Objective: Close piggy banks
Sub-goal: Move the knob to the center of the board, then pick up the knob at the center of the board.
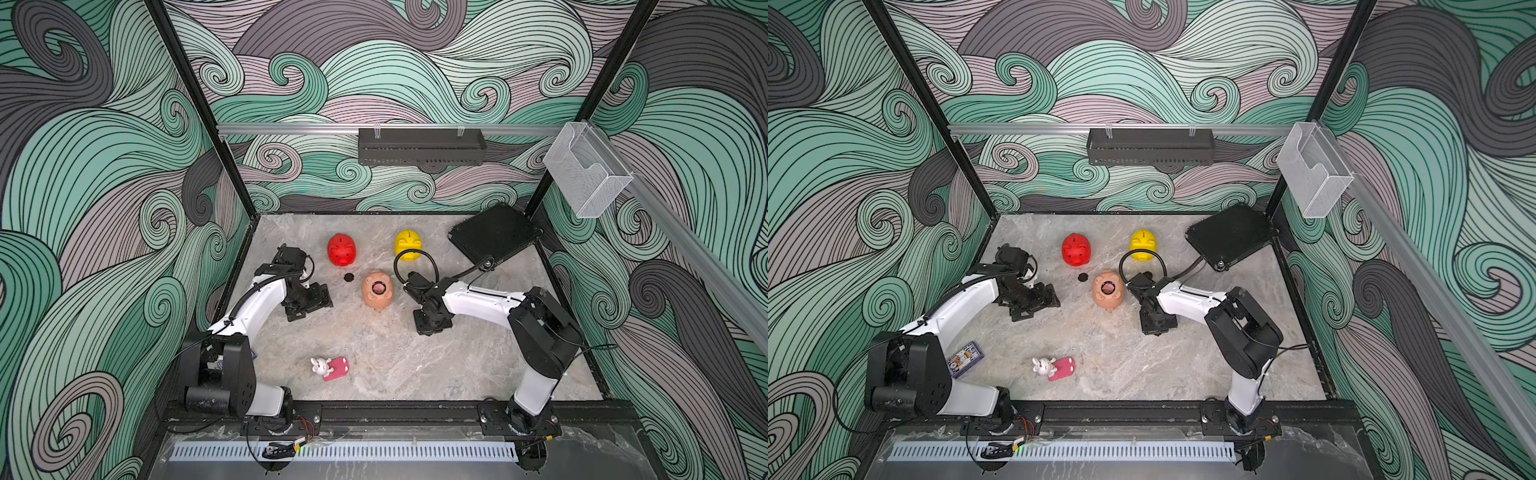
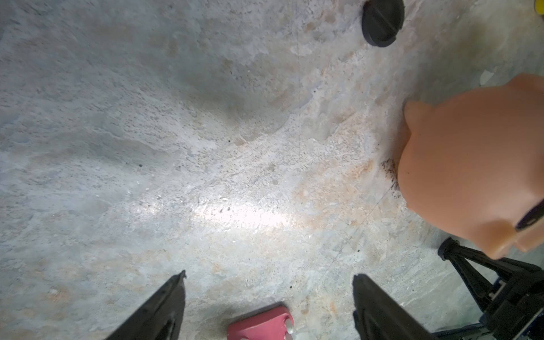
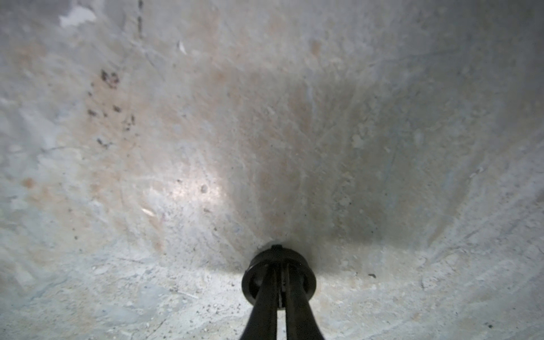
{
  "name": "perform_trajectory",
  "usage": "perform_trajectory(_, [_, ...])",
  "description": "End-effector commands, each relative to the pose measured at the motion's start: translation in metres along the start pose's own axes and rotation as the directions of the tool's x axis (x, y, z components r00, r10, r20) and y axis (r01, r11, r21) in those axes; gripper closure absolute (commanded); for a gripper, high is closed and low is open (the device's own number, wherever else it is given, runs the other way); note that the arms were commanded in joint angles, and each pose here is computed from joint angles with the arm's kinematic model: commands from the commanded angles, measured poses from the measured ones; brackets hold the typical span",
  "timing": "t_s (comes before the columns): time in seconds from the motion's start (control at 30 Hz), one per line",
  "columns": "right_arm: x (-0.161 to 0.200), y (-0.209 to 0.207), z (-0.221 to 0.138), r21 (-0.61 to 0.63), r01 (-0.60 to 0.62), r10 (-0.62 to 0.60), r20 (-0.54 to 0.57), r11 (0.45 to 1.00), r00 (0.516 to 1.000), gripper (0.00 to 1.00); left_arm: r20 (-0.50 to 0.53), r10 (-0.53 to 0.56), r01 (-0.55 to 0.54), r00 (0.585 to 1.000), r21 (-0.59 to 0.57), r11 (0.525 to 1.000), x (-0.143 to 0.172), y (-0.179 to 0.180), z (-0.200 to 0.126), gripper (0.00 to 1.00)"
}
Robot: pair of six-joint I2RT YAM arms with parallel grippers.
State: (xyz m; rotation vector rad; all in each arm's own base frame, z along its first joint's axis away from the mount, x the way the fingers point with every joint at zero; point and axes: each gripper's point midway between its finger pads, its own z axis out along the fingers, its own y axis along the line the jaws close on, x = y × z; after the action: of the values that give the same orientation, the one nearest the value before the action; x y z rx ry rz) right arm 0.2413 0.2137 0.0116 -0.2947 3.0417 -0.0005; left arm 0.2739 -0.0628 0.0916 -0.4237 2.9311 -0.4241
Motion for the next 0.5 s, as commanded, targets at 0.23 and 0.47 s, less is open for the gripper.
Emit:
perform_trajectory(0.23, [0.002, -0.003, 0.016, 0.026, 0.027, -0.027, -0.021, 0.999, 0.999, 1.0, 0.004, 0.005, -0.005, 1.0, 0.021, 1.0, -0.003, -0.003, -0.003, 0.11])
perform_trajectory(0.47, [-0.007, 0.003, 0.009, 0.002, 0.052, -0.052, 0.011, 0.999, 0.999, 1.0, -0.005, -0.006, 0.006, 1.0, 0.064, 0.998, -0.002, -0.011, -0.004, 0.12])
